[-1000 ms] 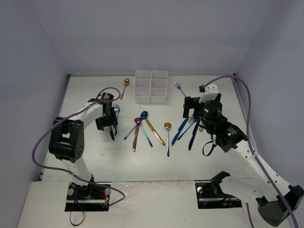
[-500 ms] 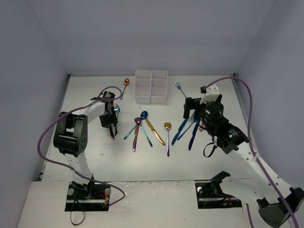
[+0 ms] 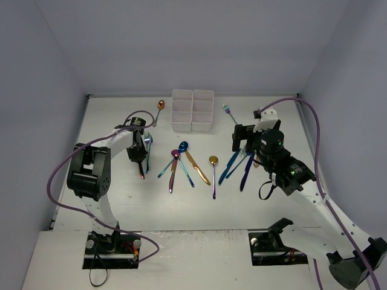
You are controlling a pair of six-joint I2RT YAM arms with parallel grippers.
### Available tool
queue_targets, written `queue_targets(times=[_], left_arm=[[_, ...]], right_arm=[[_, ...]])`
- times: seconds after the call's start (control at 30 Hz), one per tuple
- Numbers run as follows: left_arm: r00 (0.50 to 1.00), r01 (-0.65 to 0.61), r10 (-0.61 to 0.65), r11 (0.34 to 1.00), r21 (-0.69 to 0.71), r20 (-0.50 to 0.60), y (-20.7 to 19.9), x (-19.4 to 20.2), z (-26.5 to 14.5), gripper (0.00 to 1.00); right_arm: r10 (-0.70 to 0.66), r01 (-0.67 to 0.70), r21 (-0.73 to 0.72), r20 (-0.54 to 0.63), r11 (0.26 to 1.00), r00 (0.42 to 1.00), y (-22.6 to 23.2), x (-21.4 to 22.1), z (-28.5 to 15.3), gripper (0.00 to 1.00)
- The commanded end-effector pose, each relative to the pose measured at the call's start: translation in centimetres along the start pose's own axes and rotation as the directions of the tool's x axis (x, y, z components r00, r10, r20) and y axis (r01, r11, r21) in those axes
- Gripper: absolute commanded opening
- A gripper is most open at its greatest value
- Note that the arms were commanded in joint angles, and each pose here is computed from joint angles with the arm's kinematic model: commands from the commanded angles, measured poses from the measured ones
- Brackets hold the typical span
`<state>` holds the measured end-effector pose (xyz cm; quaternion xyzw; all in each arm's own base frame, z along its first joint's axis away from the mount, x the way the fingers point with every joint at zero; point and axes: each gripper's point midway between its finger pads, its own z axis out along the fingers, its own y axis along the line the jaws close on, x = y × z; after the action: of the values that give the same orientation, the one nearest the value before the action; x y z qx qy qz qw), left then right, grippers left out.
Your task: Sort the eating utensils into containers
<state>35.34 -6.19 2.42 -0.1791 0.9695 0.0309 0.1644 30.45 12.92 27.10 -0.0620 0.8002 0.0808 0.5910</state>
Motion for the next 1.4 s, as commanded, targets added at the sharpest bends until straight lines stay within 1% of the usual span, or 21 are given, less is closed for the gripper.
queue_targets(times=[0.0, 0.07, 0.1, 0.17, 0.23, 0.27, 0.33, 0.43, 0.5, 0.53, 0.6, 0.7, 0.8, 0.87, 1.07, 1.13, 1.3, 1.37], left_arm=[[0.993, -0.003, 0.006, 0.999, -0.032, 0.117, 2.3, -2.0, -4.6, 0.0], [0.984, -0.036, 0.036, 0.999, -0.001, 0.175, 2.2, -3.0, -6.6, 0.0], [0.976, -0.057, 0.051, 0.998, 0.021, 0.213, 2.0, -3.6, -8.0, 0.0], [0.95, -0.108, 0.082, 0.992, 0.069, 0.3, 1.5, -4.9, -11.0, 0.0], [0.921, -0.178, 0.126, 0.978, 0.109, 0.369, 0.7, -5.7, -13.4, 0.0], [0.899, -0.208, 0.13, 0.967, 0.147, 0.419, 0.0, -6.1, -15.2, 0.0], [0.839, -0.304, 0.162, 0.931, 0.2, 0.52, -1.5, -6.6, -18.8, 0.0], [0.732, -0.435, 0.184, 0.868, 0.242, 0.656, -3.5, -6.9, -23.5, 0.0], [0.67, -0.535, 0.192, 0.794, 0.288, 0.717, -5.8, -5.7, -26.3, 0.0], [0.644, -0.563, 0.19, 0.774, 0.291, 0.741, -6.3, -5.4, -27.3, 0.0], [0.607, -0.603, 0.183, 0.74, 0.298, 0.774, -7.1, -5.0, -29.0, 0.0], [0.58, -0.656, 0.183, 0.682, 0.322, 0.794, -8.6, -3.8, -30.5, 0.0], [0.557, -0.684, 0.175, 0.651, 0.329, 0.812, -9.4, -3.0, -31.6, 0.0], [0.545, -0.697, 0.165, 0.633, 0.336, 0.822, -9.9, -2.6, -32.2, 0.0], [0.531, -0.715, 0.146, 0.606, 0.349, 0.835, -10.7, -2.2, -33.2, 0.0], [0.527, -0.722, 0.145, 0.596, 0.351, 0.838, -11.1, -2.0, -33.3, 0.0], [0.526, -0.732, 0.161, 0.585, 0.349, 0.835, -11.8, -1.6, -32.9, 0.0], [0.524, -0.736, 0.164, 0.581, 0.347, 0.836, -12.1, -1.5, -32.8, 0.0]], right_arm=[[0.063, -0.055, -0.128, 0.062, 0.99, 0.996, 3.1, -3.8, 0.6, 1.0], [0.06, -0.053, -0.21, 0.029, 0.976, 0.998, 5.0, -3.8, 1.4, 1.0], [0.069, -0.064, -0.228, 0.015, 0.972, 0.998, 5.6, -3.9, 1.8, 1.0], [0.101, -0.101, -0.265, -0.014, 0.959, 0.995, 6.9, -4.2, 2.6, 1.0], [0.13, -0.128, -0.323, -0.015, 0.938, 0.991, 8.7, -5.5, 3.4, 1.0], [0.137, -0.131, -0.344, -0.005, 0.93, 0.99, 9.3, -6.4, 3.4, 1.0], [0.139, -0.142, -0.385, -0.036, 0.912, 0.99, 10.8, -6.3, 4.3, 1.0], [0.142, -0.152, -0.457, -0.057, 0.877, 0.988, 13.2, -7.3, 5.0, 1.0], [0.138, -0.152, -0.514, -0.065, 0.844, 0.988, 15.2, -7.9, 5.2, 1.0], [0.141, -0.154, -0.535, -0.064, 0.831, 0.988, 15.9, -8.3, 5.4, 1.0], [0.152, -0.161, -0.572, -0.065, 0.805, 0.986, 17.6, -9.0, 5.7, 1.0], [0.173, -0.173, -0.611, -0.059, 0.772, 0.983, 19.4, -9.8, 6.2, 0.94], [0.197, -0.19, -0.649, -0.063, 0.736, 0.978, 21.0, -10.4, 6.4, 0.86], [0.198, -0.19, -0.664, -0.065, 0.723, 0.978, 22.0, -10.3, 6.4, 0.82], [0.212, -0.2, -0.692, -0.07, 0.693, 0.975, 23.7, -10.3, 6.3, 0.76], [0.217, -0.206, -0.702, -0.075, 0.682, 0.973, 24.3, -10.2, 6.4, 0.73], [0.217, -0.212, -0.711, -0.084, 0.67, 0.972, 25.0, -9.6, 6.6, 0.56], [0.217, -0.215, -0.711, -0.09, 0.669, 0.972, 25.1, -9.3, 6.7, 0.51]])
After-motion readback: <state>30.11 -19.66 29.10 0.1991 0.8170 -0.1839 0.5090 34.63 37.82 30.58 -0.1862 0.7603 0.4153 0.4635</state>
